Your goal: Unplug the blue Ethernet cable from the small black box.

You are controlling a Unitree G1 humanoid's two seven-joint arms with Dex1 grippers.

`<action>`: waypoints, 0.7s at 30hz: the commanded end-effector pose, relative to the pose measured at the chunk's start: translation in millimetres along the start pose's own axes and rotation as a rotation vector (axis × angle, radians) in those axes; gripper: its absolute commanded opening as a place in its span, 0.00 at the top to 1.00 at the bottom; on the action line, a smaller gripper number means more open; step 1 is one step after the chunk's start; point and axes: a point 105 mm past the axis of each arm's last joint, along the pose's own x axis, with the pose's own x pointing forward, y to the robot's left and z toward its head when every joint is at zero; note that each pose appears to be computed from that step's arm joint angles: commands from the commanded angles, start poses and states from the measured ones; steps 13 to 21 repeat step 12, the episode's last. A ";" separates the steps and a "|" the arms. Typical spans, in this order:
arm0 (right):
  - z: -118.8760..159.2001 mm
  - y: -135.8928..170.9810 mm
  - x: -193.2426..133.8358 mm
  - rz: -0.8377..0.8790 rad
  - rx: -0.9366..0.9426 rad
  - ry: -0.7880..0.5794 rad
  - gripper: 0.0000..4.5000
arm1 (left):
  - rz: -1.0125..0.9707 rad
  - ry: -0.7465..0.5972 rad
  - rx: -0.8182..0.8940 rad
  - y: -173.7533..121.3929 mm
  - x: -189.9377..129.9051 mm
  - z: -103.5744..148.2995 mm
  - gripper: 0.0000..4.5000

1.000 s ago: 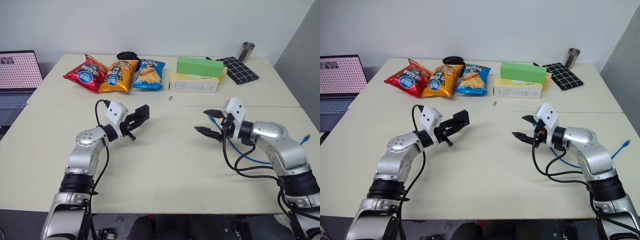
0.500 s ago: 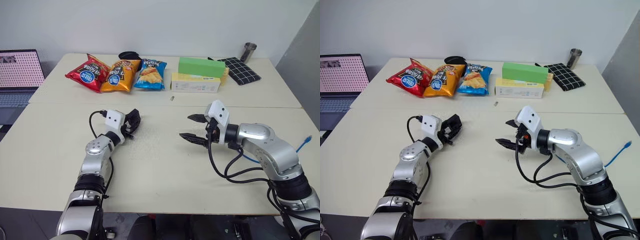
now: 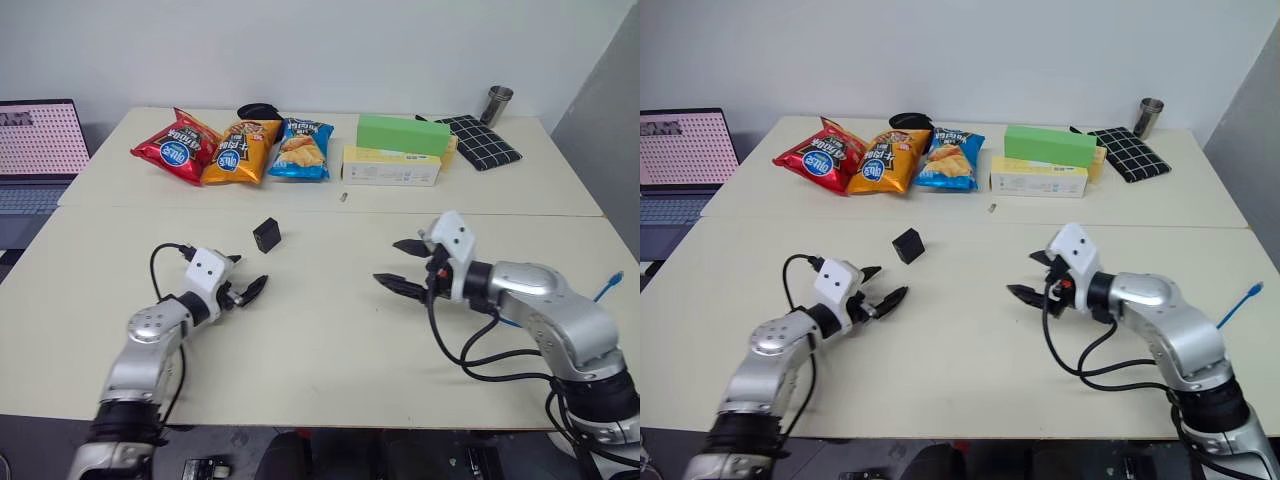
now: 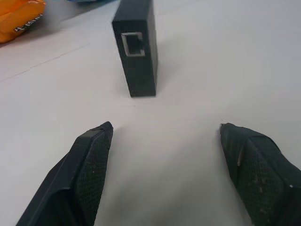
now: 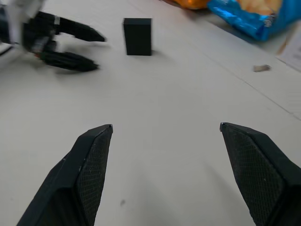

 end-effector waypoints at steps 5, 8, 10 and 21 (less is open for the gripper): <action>-7.8 -29.3 -42.1 -0.113 -0.005 0.044 0.14 | -0.109 -0.082 0.085 11.5 -32.3 60.5 0.15; -16.3 -38.1 -55.7 -0.139 0.004 0.085 0.14 | -0.142 -0.082 0.087 15.1 -39.2 74.0 0.15; -19.5 -42.3 -61.2 -0.154 0.014 0.095 0.14 | -0.154 -0.076 0.086 16.0 -40.9 77.6 0.15; -23.6 -45.6 -65.3 -0.169 0.019 0.108 0.14 | -0.170 -0.086 0.080 14.7 -41.5 80.7 0.15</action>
